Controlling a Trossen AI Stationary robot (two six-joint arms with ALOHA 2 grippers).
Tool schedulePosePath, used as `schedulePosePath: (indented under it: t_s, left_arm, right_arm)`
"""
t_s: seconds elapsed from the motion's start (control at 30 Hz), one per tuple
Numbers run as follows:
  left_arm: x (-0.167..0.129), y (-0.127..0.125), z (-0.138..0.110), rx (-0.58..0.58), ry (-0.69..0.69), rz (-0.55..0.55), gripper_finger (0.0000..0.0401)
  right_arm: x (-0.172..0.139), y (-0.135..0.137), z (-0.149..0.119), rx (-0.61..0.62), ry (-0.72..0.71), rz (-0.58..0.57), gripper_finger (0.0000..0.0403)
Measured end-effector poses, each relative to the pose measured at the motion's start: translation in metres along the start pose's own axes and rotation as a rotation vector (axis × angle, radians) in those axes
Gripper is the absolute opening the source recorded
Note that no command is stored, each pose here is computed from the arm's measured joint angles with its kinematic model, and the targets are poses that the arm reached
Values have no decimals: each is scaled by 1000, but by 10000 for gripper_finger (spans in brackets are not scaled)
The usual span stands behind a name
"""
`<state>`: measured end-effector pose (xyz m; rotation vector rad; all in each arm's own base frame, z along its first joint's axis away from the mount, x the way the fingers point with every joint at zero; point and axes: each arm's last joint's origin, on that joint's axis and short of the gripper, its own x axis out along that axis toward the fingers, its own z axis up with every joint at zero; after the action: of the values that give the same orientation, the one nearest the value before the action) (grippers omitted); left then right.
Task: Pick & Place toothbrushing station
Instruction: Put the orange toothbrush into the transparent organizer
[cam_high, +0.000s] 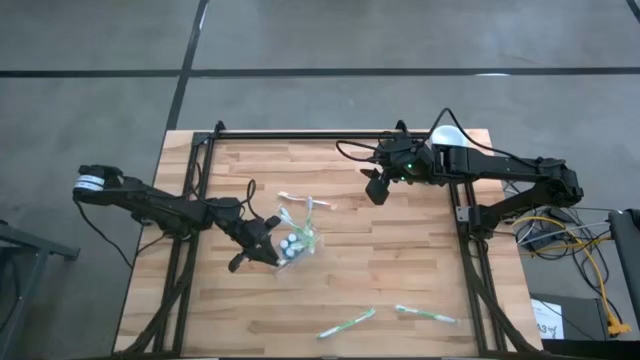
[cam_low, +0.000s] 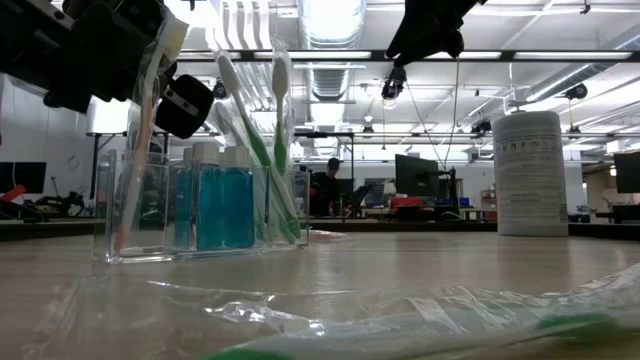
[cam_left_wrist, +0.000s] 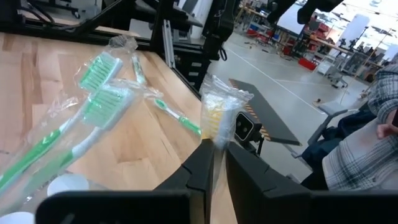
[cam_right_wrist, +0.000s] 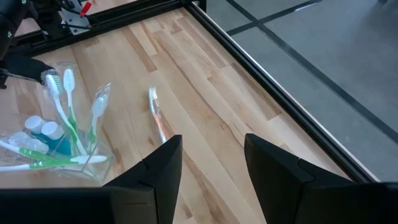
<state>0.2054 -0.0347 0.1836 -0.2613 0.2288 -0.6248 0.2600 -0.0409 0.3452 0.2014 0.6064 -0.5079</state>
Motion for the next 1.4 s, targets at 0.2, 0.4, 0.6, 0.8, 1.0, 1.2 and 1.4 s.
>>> schedulePosePath:
  t_s: [0.2,0.4,0.6,0.8,1.0,1.2,1.4]
  left_arm:
    - [0,0,-1,20,5,-1,42]
    - [0,1,-1,7,3,16,42]
    - [0,1,0,-67,-2,35,42]
    - [0,1,0,-63,-3,35,65]
    - [0,1,0,-81,-11,53,141]
    - [0,2,1,-81,-16,62,198]
    - [-4,-2,7,-47,-51,63,205]
  right_arm:
    - [0,0,0,0,0,0,169]
    - [0,0,0,0,0,0,169]
    - [0,0,0,0,0,0,169]
    - [0,0,0,0,0,0,169]
    - [0,0,0,0,0,0,169]
    - [0,0,0,0,0,0,169]
    - [0,0,0,0,0,0,169]
